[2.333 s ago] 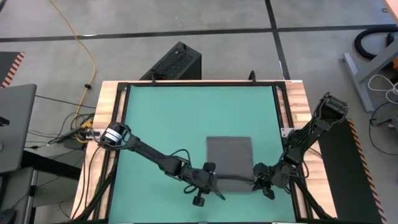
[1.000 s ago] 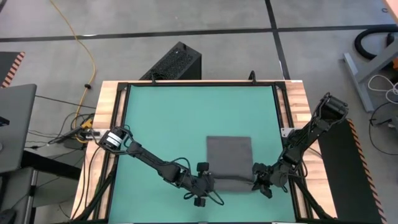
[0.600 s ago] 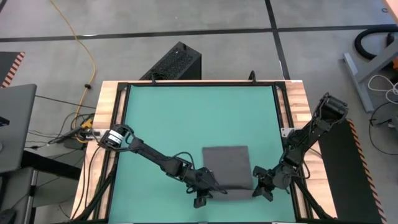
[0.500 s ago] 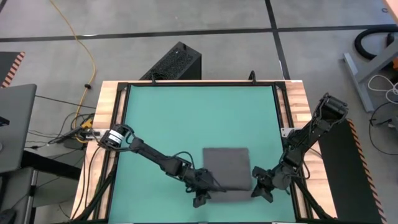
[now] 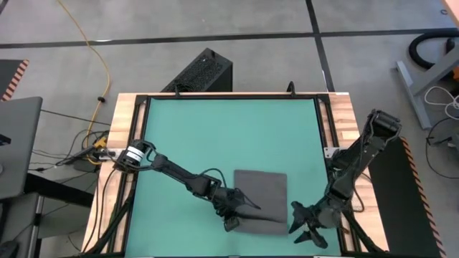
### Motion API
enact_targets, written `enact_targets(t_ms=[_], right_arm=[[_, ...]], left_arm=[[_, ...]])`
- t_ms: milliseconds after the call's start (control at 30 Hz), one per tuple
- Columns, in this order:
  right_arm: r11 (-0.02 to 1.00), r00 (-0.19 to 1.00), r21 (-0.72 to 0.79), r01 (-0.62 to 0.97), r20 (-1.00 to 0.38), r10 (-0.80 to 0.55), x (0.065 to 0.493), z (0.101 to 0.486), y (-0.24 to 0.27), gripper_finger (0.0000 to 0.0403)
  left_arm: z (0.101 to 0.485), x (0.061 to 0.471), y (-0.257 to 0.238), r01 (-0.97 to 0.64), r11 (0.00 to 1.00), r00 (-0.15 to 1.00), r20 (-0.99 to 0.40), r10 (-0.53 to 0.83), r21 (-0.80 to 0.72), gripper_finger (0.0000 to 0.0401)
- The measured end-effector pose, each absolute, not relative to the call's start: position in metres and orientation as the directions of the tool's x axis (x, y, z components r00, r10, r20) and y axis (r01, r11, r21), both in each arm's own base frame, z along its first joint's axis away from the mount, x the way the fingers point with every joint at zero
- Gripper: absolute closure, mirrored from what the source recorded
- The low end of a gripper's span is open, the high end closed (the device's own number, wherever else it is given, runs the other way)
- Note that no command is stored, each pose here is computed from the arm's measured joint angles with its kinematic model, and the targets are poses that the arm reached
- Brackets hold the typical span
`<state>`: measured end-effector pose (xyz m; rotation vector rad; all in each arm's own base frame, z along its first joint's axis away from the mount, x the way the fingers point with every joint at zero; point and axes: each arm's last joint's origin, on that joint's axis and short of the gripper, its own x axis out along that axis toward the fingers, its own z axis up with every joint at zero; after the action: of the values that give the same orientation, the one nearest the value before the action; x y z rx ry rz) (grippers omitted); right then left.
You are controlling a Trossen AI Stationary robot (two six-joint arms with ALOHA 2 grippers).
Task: Roll towel
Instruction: Roll the gray towel
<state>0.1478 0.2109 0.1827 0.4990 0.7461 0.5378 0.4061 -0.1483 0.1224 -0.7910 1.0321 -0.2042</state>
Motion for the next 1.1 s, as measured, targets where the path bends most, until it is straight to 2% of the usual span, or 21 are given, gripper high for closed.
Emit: enact_targets(t_ms=[200, 333, 467, 667, 933, 1100], right_arm=[[0.892, 0.721, 0.228, -0.391, -0.526, 0.451, 0.148, 0.208, 0.24, 0.0195], [0.908, 0.763, -0.035, -0.417, -0.556, 0.329, 0.154, 0.198, 0.259, 0.0197], [0.883, 0.766, -0.206, -0.422, -0.602, 0.225, 0.159, 0.18, 0.277, 0.0191], [0.863, 0.753, -0.298, -0.408, -0.644, 0.134, 0.164, 0.175, 0.292, 0.018], [0.919, 0.706, -0.286, -0.27, -0.708, -0.013, 0.162, 0.161, 0.276, 0.0175], [0.933, 0.706, -0.269, -0.24, -0.708, -0.022, 0.161, 0.151, 0.271, 0.0182]], left_arm=[[0.122, 0.408, -0.143, -0.21, 0.701, 0.512, -0.687, -0.515, -0.682, 0.0371], [0.122, 0.408, -0.14, -0.214, 0.689, 0.504, -0.683, -0.529, -0.692, 0.0371], [0.122, 0.408, -0.14, -0.219, 0.685, 0.502, -0.682, -0.532, -0.695, 0.0371], [0.122, 0.408, -0.141, -0.224, 0.677, 0.497, -0.68, -0.54, -0.701, 0.0368], [0.122, 0.408, -0.141, -0.216, 0.674, 0.491, -0.675, -0.55, -0.706, 0.0289], [0.123, 0.409, -0.138, -0.206, 0.669, 0.491, -0.667, -0.561, -0.714, 0.0255]])
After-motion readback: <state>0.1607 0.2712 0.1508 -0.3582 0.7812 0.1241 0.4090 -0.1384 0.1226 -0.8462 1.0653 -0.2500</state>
